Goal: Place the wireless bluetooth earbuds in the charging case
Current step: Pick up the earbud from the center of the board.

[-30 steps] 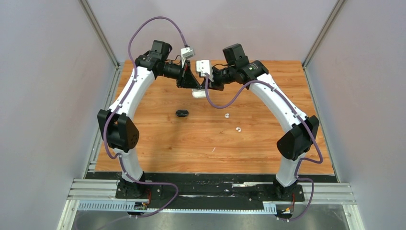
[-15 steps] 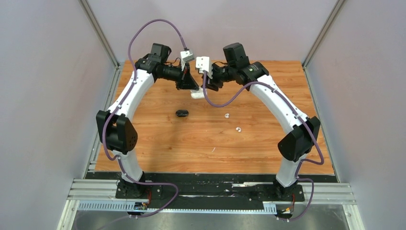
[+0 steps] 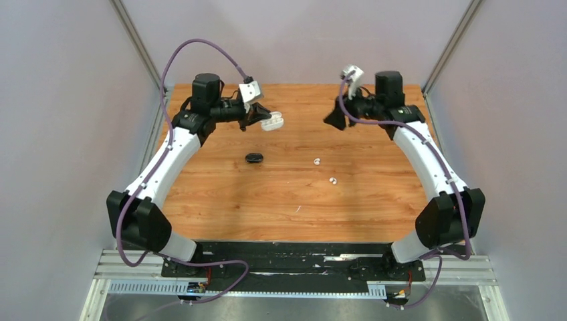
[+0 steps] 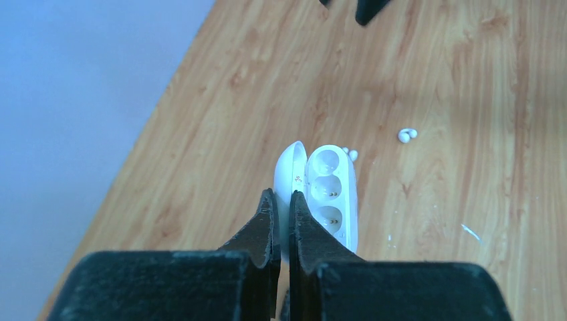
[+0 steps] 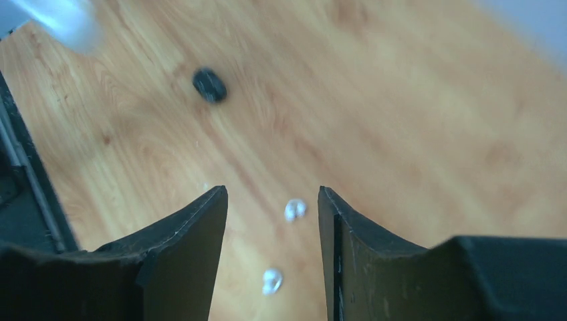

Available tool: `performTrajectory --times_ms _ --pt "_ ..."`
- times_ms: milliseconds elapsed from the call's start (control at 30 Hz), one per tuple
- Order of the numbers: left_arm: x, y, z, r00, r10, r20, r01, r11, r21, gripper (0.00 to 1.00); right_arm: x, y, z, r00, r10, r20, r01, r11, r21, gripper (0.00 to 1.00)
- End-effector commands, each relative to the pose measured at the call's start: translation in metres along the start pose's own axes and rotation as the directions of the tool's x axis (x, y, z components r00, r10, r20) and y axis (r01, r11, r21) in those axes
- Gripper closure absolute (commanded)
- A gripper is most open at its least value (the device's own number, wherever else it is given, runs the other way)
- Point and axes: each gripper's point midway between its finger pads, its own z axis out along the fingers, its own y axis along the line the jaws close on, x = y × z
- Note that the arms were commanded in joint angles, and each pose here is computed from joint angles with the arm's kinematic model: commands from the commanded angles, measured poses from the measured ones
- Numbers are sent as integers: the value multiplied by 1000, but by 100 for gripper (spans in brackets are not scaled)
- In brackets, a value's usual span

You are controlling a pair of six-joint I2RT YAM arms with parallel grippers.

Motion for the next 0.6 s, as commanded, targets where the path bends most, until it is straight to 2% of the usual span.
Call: performTrajectory --times_ms 0,67,200,300,400,567 --pt "-46 8 -10 964 233 124 -222 970 -97 100 114 9 -19 820 554 -145 -551 832 63 49" --pt "-48 4 -8 960 245 133 -234 968 -93 100 162 19 -23 763 606 -228 -597 794 111 49" --pt "-49 0 -7 962 241 131 -233 970 -74 100 219 36 -27 729 593 -342 -585 799 138 56" --pt "-47 -2 -7 964 232 126 -225 972 -69 100 236 38 -27 698 612 -372 -597 784 170 61" --pt "-46 -3 -8 967 223 124 -216 974 -66 100 246 37 -23 675 629 -386 -611 770 184 63" --pt "-46 -4 -9 969 213 124 -205 976 -73 100 264 31 -17 709 553 -438 -550 822 147 66"
